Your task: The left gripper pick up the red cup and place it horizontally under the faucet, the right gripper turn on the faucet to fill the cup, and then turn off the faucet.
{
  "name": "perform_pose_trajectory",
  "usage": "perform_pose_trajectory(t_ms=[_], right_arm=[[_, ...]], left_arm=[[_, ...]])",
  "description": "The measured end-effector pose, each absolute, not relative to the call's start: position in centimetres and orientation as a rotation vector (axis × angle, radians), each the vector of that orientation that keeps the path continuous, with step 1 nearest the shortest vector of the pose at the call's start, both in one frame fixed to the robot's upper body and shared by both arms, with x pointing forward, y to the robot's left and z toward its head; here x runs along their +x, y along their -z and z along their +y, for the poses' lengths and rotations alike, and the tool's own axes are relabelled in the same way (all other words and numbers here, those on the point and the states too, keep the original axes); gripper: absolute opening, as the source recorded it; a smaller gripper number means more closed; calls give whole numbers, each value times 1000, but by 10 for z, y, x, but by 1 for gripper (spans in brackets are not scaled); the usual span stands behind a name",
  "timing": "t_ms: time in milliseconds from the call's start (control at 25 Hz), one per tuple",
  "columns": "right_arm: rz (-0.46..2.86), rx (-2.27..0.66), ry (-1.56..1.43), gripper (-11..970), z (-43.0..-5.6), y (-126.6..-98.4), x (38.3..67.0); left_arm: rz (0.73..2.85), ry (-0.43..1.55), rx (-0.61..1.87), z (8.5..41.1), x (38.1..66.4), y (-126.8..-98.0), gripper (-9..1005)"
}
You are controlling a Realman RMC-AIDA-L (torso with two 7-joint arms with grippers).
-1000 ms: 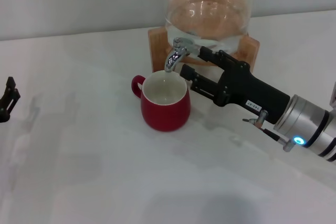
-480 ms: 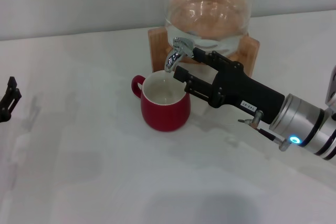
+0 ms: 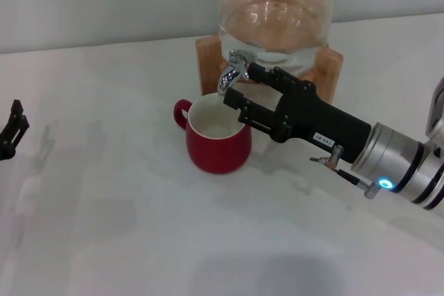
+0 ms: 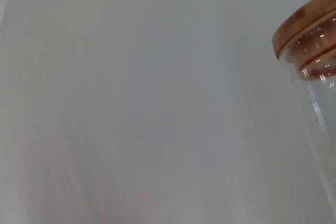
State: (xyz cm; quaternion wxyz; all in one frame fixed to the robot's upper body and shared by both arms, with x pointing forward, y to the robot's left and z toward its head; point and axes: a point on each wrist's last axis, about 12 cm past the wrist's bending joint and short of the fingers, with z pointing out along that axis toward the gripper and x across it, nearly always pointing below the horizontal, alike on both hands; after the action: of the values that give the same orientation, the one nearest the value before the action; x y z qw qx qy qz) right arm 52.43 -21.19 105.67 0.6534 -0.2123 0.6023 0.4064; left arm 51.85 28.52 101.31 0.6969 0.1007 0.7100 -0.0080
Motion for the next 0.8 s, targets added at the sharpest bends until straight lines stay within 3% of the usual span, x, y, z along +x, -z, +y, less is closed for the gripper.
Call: perform_pose_trajectory(t_ms=[800], right_arm=[[1353, -485, -935, 722, -210, -1058, 523]], left_arm=[[1580, 20, 230, 284, 521, -1015, 888]])
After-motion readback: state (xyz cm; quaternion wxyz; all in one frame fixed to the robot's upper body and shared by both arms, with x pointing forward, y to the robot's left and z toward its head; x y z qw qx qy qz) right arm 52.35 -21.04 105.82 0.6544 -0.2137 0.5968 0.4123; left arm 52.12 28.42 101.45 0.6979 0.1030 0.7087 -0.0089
